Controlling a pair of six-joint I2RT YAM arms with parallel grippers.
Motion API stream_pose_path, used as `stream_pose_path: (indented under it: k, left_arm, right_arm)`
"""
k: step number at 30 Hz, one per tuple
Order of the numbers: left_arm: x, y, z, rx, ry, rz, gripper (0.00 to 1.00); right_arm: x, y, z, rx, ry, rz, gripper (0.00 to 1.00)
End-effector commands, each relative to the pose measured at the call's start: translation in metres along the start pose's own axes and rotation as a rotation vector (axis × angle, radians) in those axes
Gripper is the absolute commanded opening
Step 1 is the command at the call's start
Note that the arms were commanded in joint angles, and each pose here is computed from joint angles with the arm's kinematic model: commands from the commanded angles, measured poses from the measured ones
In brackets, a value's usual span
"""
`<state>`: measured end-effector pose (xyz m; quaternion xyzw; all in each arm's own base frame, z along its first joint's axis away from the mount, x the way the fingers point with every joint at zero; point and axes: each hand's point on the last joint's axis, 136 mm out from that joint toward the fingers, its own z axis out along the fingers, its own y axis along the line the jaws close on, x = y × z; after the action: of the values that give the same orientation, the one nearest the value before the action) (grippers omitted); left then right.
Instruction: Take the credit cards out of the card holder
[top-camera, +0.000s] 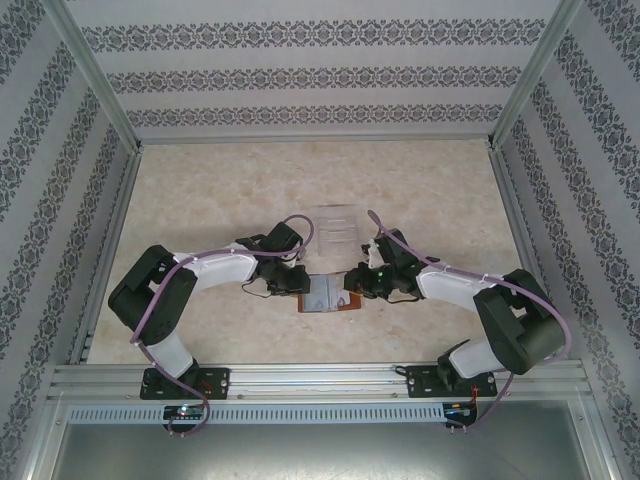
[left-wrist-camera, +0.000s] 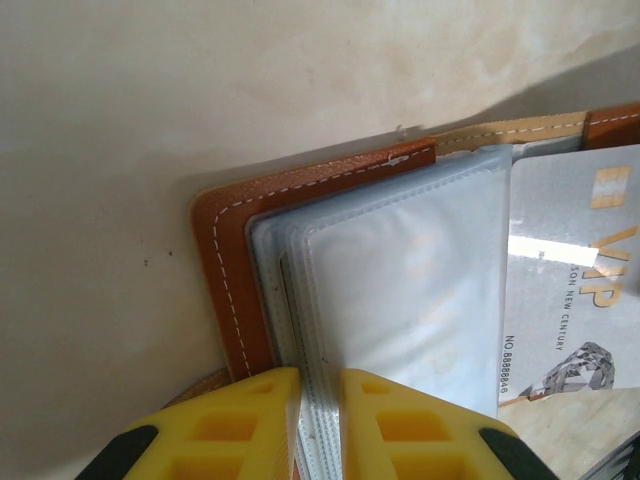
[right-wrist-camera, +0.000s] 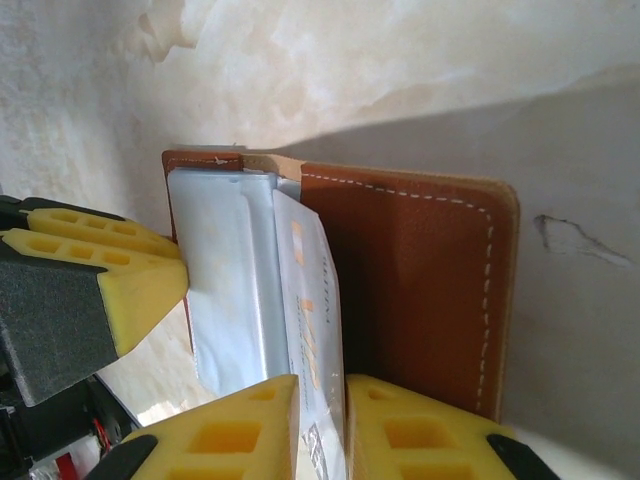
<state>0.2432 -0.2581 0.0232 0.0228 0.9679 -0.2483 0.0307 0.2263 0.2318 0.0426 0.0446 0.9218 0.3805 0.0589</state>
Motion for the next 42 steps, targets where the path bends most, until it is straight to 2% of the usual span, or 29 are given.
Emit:
stream_pose_path:
  k: [1,21,42]
  left_arm:
    - [0.035,0.042,0.013,-0.158,0.123,-0.041,0.19]
    - [0.033,0.04,0.012,-0.155,0.122,-0.036,0.19]
    - [0.032,0.038,0.01,-0.148,0.116,-0.03,0.19]
  right_arm:
    - [-0.002,0.013,0.002,-0.023,0.005,-0.019,0.21]
    - [-0.001,0.014,0.006,0.036,0.017,-0.029,0.13]
    - [-0.007,0.029,-0.017,0.064,-0.02,-0.105,0.1]
